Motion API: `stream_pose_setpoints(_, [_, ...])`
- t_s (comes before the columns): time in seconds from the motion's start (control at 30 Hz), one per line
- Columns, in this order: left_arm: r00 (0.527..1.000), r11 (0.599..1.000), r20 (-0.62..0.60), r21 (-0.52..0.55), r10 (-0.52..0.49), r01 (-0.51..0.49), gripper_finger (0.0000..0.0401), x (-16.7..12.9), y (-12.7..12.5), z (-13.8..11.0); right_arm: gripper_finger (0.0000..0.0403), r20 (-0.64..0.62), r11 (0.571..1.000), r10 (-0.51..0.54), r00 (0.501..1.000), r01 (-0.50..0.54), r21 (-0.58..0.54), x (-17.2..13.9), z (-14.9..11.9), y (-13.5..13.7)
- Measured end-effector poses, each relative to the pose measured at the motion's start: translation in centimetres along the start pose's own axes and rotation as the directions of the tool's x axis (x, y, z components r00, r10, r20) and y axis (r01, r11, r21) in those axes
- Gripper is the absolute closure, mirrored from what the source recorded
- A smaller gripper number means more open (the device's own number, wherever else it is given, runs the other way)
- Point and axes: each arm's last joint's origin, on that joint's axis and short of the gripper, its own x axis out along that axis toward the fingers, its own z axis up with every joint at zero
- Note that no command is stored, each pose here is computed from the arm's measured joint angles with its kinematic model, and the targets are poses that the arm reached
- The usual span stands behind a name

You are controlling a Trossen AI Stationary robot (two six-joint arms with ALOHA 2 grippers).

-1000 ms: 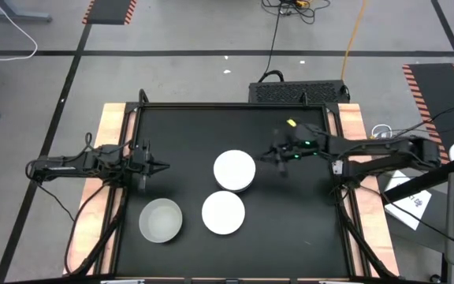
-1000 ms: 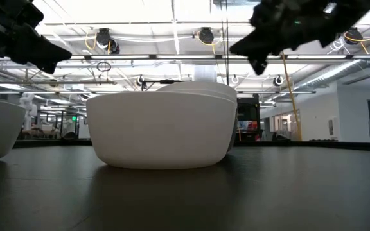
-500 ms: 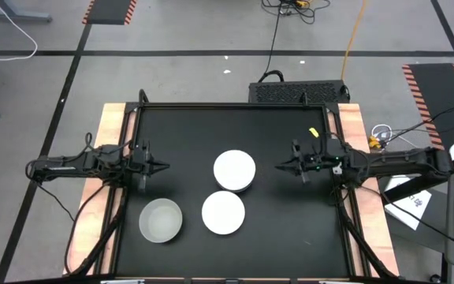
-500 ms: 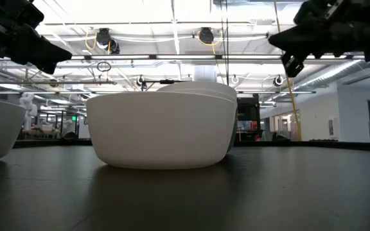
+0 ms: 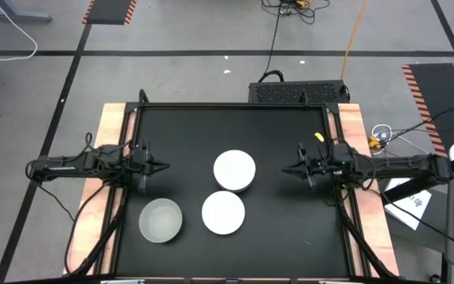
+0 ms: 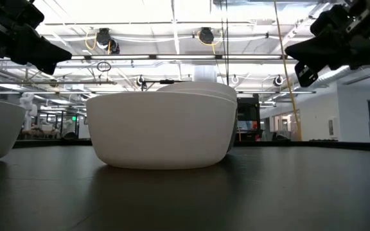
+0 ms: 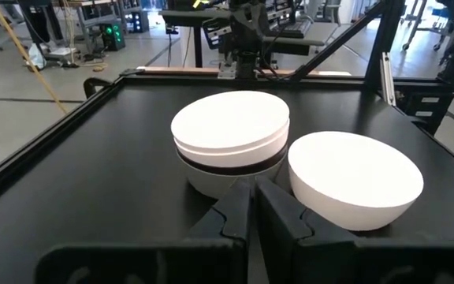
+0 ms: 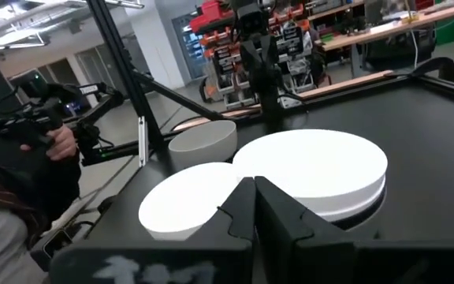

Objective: Nest bowls inside each other
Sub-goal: Stack the gray bowl on the white bowl

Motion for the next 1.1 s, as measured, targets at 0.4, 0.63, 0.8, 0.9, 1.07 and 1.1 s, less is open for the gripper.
stream_pose_setpoints(0.4, [1.0,1.0,0.007,-0.001,-0.001,0.001,0.0377,0.0,0.0,0.1,0.0403,0.05,0.999,0.02,0.999,-0.017,-0.049,-0.7,-0.3,0.1])
stream_pose_setpoints(0.63, [0.995,0.998,0.082,-0.009,-0.062,0.063,0.0377,0.0,-0.2,0.8,0.0403,0.051,0.995,0.021,0.998,-0.016,-0.096,-0.7,-0.3,0.1])
stream_pose_setpoints(0.8, [0.98,0.997,0.187,0.001,-0.074,0.075,0.0377,-0.2,-0.2,1.8,0.0403,0.051,0.993,0.021,0.998,-0.014,-0.121,-0.7,-0.3,0.1])
stream_pose_setpoints(0.9, [0.966,0.992,0.229,0.001,-0.119,0.122,0.0375,-0.3,-0.4,2.2,0.0403,0.065,0.994,0.026,0.998,-0.019,-0.105,-0.7,-0.2,0.2])
stream_pose_setpoints(1.07, [0.944,0.973,0.28,-0.104,-0.172,0.208,0.0327,-0.4,-0.5,2.8,0.0403,0.08,0.997,0.033,0.996,-0.027,-0.076,-0.7,0.0,0.2])
stream_pose_setpoints(1.1, [0.942,0.964,0.278,-0.129,-0.189,0.232,0.0312,-0.4,-0.6,2.7,0.0403,0.079,0.997,0.036,0.996,-0.031,-0.069,-0.7,0.0,0.2])
